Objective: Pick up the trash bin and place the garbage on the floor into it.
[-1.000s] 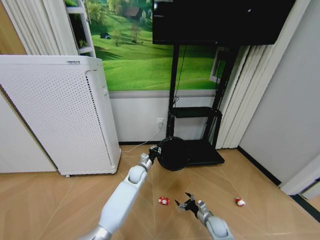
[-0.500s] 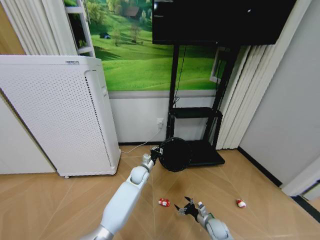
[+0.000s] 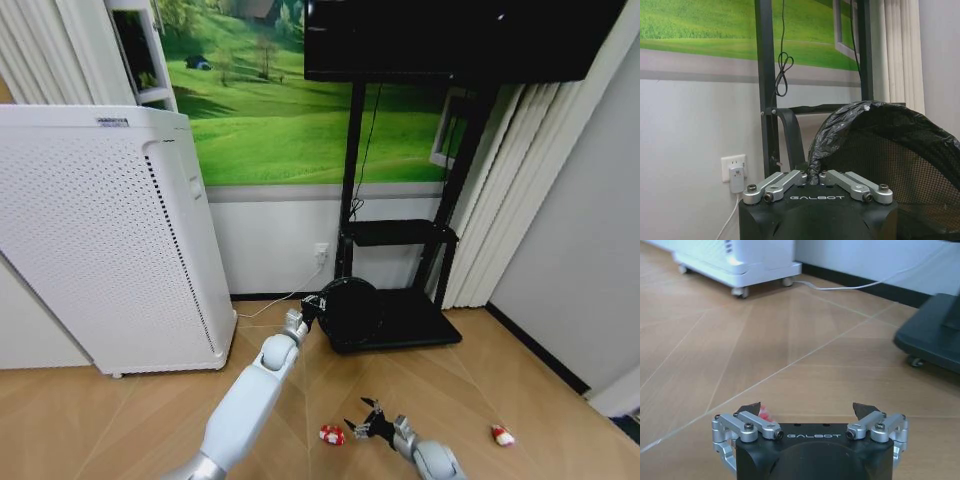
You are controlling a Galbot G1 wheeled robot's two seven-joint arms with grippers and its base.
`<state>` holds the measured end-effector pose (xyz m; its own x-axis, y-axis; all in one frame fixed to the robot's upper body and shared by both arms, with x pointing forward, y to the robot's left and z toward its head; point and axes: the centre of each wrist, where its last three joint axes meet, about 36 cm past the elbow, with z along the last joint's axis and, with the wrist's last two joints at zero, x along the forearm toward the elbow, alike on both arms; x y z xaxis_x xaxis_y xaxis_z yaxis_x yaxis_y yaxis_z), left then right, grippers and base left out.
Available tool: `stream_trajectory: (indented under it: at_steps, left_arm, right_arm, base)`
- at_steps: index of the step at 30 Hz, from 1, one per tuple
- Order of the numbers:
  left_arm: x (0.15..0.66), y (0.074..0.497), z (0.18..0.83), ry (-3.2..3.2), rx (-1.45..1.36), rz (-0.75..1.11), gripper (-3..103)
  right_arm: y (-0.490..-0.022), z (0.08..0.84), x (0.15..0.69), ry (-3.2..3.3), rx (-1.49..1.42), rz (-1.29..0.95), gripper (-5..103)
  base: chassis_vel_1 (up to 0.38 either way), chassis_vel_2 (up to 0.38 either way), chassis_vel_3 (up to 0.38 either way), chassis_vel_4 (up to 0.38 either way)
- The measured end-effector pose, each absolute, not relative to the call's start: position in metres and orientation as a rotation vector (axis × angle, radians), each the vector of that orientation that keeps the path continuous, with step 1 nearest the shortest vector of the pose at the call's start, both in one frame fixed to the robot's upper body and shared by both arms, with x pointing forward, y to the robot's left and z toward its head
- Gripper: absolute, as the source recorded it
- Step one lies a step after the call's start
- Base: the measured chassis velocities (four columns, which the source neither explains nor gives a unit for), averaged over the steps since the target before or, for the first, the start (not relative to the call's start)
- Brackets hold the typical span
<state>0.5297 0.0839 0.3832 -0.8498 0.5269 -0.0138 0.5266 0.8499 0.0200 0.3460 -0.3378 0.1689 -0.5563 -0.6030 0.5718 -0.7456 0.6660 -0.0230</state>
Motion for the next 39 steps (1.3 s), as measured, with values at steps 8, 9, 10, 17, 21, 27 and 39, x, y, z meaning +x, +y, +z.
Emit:
stream_trajectory:
  at_steps: [8,9,10,17,21,27,39]
  left_arm:
    - [0.529,0.085,0.384,3.001,0.849,0.013,4]
    - [0.529,0.086,0.385,3.001,0.846,0.011,4]
    - [0.528,0.087,0.385,3.001,0.844,0.009,4]
    - [0.525,0.095,0.384,3.003,0.829,0.001,4]
    - [0.522,0.098,0.383,3.005,0.824,-0.008,4]
    - [0.521,0.101,0.382,3.006,0.817,-0.013,4]
    - [0.519,0.103,0.382,3.007,0.810,-0.018,4]
  right_arm:
    - [-0.334,0.156,0.370,-2.272,1.219,0.501,100]
    - [-0.331,0.156,0.374,-2.262,1.238,0.516,100]
    - [-0.329,0.156,0.376,-2.253,1.254,0.527,100]
    - [-0.316,0.150,0.385,-2.168,1.334,0.598,100]
    - [-0.310,0.144,0.391,-2.112,1.392,0.680,100]
    - [-0.304,0.139,0.398,-2.075,1.408,0.728,100]
    - [-0.294,0.119,0.394,-2.011,1.409,0.745,100]
  base:
    - [0.023,-0.014,-0.018,0.016]
    - [0.000,0.000,0.000,0.000]
    - [0.000,0.000,0.000,0.000]
    - [0.000,0.000,0.000,0.000]
    - [0.000,0.000,0.000,0.000]
    - [0.000,0.000,0.000,0.000]
    - [0.000,0.000,0.000,0.000]
